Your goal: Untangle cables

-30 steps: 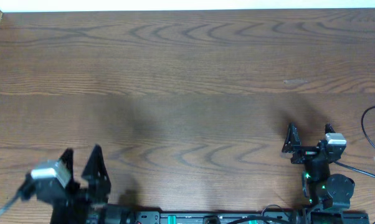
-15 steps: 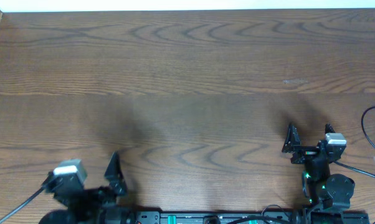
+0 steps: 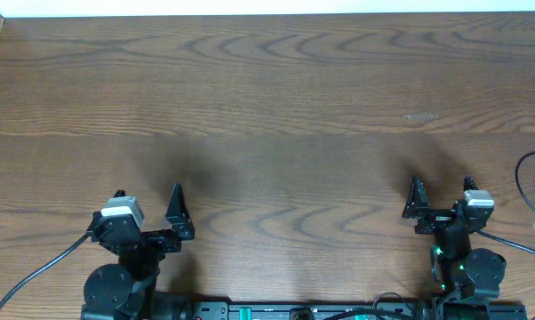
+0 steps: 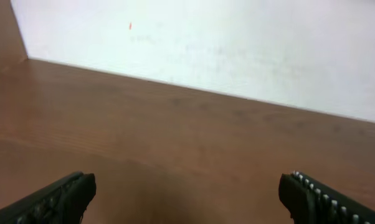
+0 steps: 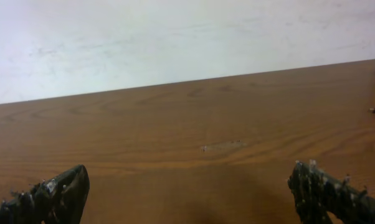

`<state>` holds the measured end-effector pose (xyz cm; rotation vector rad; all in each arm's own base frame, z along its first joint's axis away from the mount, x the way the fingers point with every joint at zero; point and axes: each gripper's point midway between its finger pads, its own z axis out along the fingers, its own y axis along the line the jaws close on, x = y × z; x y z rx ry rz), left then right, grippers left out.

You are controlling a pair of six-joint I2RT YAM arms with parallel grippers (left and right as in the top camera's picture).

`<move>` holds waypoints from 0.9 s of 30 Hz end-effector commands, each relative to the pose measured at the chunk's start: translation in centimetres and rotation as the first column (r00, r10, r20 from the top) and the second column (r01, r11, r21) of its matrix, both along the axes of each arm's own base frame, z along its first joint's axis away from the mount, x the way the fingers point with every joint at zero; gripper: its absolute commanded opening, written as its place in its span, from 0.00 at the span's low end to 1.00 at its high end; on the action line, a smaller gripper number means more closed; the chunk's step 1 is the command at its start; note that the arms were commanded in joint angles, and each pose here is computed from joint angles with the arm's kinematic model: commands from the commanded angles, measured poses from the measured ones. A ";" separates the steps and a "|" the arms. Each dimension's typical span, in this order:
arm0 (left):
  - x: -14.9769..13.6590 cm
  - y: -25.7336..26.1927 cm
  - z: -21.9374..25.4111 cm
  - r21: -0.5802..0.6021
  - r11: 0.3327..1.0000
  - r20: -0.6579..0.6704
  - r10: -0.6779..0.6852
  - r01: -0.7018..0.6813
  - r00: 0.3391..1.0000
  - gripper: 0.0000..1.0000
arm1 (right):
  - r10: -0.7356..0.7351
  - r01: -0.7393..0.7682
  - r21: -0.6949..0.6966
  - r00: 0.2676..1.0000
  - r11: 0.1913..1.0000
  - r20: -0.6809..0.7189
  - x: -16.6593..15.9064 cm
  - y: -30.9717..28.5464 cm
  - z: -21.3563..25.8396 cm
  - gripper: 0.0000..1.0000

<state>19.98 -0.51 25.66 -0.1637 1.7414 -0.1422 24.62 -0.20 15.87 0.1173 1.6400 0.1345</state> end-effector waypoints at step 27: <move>4.1 1.1 -10.7 0.107 0.993 0.025 0.043 -0.045 0.999 0.99 | 0.008 -0.008 0.014 1.000 1.000 0.002 0.0 0.2 -0.1 0.99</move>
